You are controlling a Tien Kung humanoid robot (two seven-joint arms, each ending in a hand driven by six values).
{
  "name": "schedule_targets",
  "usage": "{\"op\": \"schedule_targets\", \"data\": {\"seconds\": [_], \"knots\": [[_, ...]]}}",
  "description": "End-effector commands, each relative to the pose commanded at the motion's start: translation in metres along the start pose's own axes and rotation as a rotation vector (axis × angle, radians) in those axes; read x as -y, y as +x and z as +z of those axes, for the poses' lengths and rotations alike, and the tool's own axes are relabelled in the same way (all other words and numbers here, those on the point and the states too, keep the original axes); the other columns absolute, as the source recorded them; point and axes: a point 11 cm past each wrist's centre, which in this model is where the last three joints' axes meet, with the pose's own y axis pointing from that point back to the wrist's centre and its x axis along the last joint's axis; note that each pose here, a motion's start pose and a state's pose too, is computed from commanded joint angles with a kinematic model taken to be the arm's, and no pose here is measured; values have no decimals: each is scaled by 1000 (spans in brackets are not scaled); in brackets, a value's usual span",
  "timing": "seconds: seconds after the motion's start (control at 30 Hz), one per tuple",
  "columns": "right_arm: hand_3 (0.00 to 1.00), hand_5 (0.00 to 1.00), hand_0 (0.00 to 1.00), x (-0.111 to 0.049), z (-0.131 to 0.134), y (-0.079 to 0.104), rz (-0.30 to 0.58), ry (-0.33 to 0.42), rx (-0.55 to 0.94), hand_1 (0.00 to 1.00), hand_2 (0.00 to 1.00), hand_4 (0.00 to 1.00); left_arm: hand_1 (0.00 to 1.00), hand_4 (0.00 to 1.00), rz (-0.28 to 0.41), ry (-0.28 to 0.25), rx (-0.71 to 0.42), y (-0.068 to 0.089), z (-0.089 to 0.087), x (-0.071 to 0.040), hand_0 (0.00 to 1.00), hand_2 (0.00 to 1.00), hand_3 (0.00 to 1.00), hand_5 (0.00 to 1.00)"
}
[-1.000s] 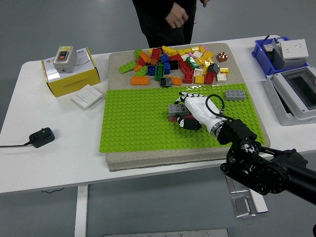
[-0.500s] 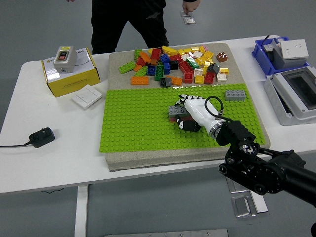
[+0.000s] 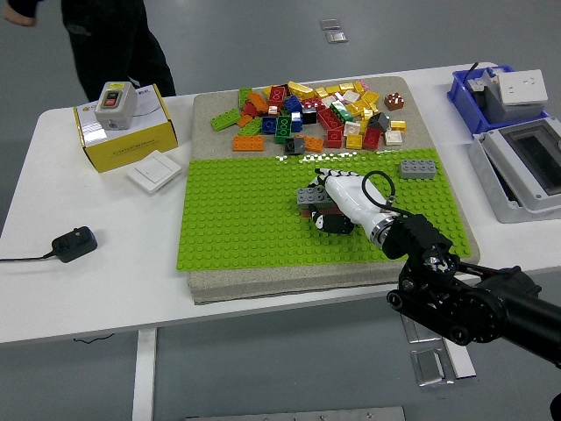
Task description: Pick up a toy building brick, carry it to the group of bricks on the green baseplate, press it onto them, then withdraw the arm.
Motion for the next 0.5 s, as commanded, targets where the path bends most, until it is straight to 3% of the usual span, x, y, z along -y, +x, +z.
{"op": "schedule_targets", "data": {"seconds": [0.13,0.17,0.5], "knots": [[563,358,892,0,1,1,2,0,-2,940,956,480,664,329,0,0,-1,0,0,0,664,662,650,646],[612,362,892,0,1,2,3,0,-3,940,957,480,664,330,0,1,-1,0,0,0,664,662,650,646],[614,365,892,-1,1,2,1,6,-6,938,956,478,664,330,-2,0,-2,-1,-1,0,664,662,650,645]]}}
